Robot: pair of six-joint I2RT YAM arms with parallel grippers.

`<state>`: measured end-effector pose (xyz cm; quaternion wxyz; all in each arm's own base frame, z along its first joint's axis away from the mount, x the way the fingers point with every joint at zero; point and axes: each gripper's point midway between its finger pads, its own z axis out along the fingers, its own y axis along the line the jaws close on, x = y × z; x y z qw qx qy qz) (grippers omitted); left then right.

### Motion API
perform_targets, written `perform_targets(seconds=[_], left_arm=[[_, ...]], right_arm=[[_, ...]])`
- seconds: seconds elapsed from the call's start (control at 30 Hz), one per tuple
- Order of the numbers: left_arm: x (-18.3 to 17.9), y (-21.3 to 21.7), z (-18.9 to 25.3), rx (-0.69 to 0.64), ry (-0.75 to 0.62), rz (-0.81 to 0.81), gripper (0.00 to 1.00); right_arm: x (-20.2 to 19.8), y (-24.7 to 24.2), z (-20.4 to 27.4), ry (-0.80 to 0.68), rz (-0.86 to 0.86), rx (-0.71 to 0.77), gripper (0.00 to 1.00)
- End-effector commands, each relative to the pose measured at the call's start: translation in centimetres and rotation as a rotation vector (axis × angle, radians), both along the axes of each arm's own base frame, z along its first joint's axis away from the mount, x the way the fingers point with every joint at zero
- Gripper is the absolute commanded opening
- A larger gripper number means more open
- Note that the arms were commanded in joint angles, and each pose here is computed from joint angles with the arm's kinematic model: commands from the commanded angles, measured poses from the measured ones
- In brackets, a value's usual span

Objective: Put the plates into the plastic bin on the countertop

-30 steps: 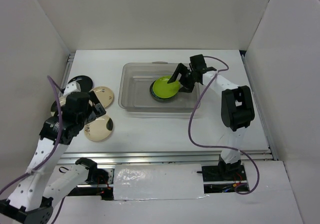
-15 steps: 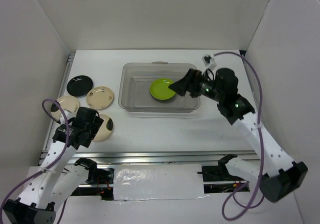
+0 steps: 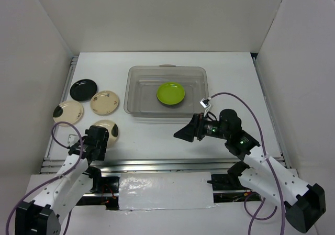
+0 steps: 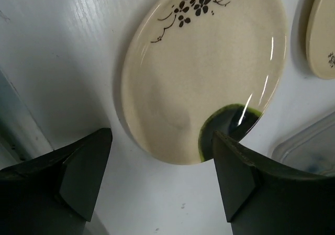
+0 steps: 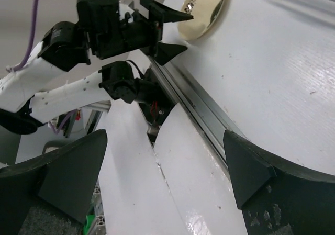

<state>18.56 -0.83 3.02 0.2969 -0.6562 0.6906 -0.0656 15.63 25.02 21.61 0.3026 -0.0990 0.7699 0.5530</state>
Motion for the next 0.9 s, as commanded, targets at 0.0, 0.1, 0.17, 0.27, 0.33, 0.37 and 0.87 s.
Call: perform_targets(seconds=[0.0,0.1,0.17,0.27,0.33,0.37,0.87], left_arm=[[1.4,0.3,-0.1,-0.01,-0.049,0.065,0.91],[0.7,0.6,-1.2,-0.009,-0.011,0.092,0.77],[0.1,0.7,-2.0,-0.014,0.006,0.106,0.61],[-0.6,0.9,-2.4,-0.023,0.012,0.125,0.47],[-1.0,1.0,-2.4,-0.029,0.003,0.135,0.4],[-1.1,1.1,-2.4,-0.035,-0.004,0.15,0.36],[-1.3,3.4,7.6,0.06,-0.228,0.14,0.0]], right_arm=[[-0.9,0.3,2.7,-0.107,0.036,0.084,1.0],[-1.2,-0.3,3.0,-0.135,0.018,0.083,1.0],[-1.1,-0.5,2.9,-0.137,0.003,0.076,1.0],[-1.1,-0.8,3.3,-0.144,-0.01,0.075,1.0],[-1.1,-0.9,3.8,-0.16,-0.019,0.081,1.0],[-1.2,-1.0,3.5,-0.143,-0.02,0.071,1.0],[-1.8,-3.0,6.6,-0.207,-0.106,0.077,1.0]])
